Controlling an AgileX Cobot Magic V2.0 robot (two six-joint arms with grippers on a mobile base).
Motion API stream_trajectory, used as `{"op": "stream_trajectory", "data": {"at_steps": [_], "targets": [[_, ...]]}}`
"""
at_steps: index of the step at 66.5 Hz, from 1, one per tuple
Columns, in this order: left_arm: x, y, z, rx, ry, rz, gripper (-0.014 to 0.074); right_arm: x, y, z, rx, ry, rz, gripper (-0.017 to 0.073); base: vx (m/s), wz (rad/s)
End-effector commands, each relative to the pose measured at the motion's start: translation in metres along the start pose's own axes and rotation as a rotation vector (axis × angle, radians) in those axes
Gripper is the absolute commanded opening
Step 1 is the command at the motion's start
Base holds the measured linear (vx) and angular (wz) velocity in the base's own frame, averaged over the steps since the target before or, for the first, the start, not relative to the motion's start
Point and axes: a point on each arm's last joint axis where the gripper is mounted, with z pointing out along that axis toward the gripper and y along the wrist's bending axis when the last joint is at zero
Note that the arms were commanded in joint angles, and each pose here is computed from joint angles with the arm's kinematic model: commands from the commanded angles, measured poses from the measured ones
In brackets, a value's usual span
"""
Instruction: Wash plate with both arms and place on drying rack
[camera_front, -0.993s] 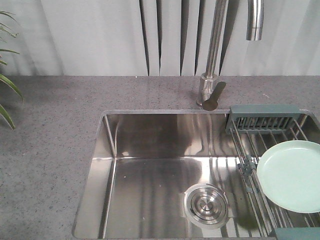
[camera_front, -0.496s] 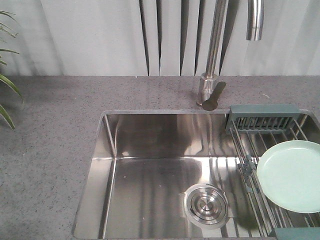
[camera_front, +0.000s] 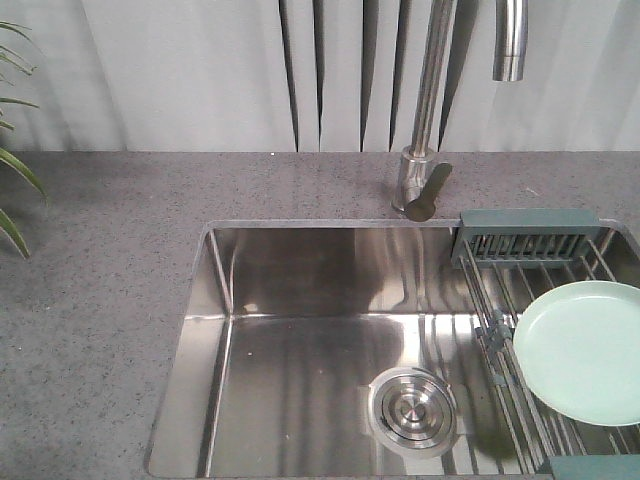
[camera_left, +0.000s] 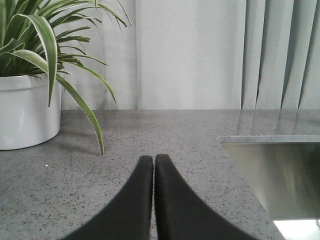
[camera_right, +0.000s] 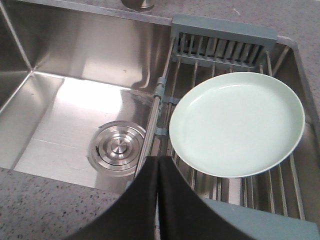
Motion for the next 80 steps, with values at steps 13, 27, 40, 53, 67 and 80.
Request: {"op": "stream_trajectory", "data": {"at_steps": [13,27,40,53,67,80], "targets": [[-0.002,0.001,-0.001,-0.007,-0.075,-0.010,-0.0006,-0.026,-0.007,-0.005,0.012,-0.251,-0.099,-0.0009,0.00,0.00],[-0.002,0.001,-0.001,-0.007,-0.075,-0.010,-0.0006,0.018,-0.010,0.028,0.025,-0.387,0.080,-0.0009,0.00,0.00],[-0.002,0.001,-0.001,-0.007,-0.075,-0.010,-0.0006,0.076,-0.009,0.053,0.044,-0.369,0.220,-0.0009,0.00,0.00],[-0.002,0.001,-0.001,-0.007,-0.074,-0.009,-0.0006,0.078,-0.013,0.056,0.101,-0.426,0.144,-0.0009,0.00,0.00],[-0.002,0.001,-0.001,-0.007,-0.074,-0.009,-0.0006,0.066,-0.013,0.050,0.106,-0.565,0.098,-0.0009,0.00,0.00],[-0.002,0.001,-0.001,-0.007,-0.074,-0.009,-0.0006,0.062,-0.012,0.047,0.102,-0.627,0.099,-0.0009,0.00,0.00]]}}
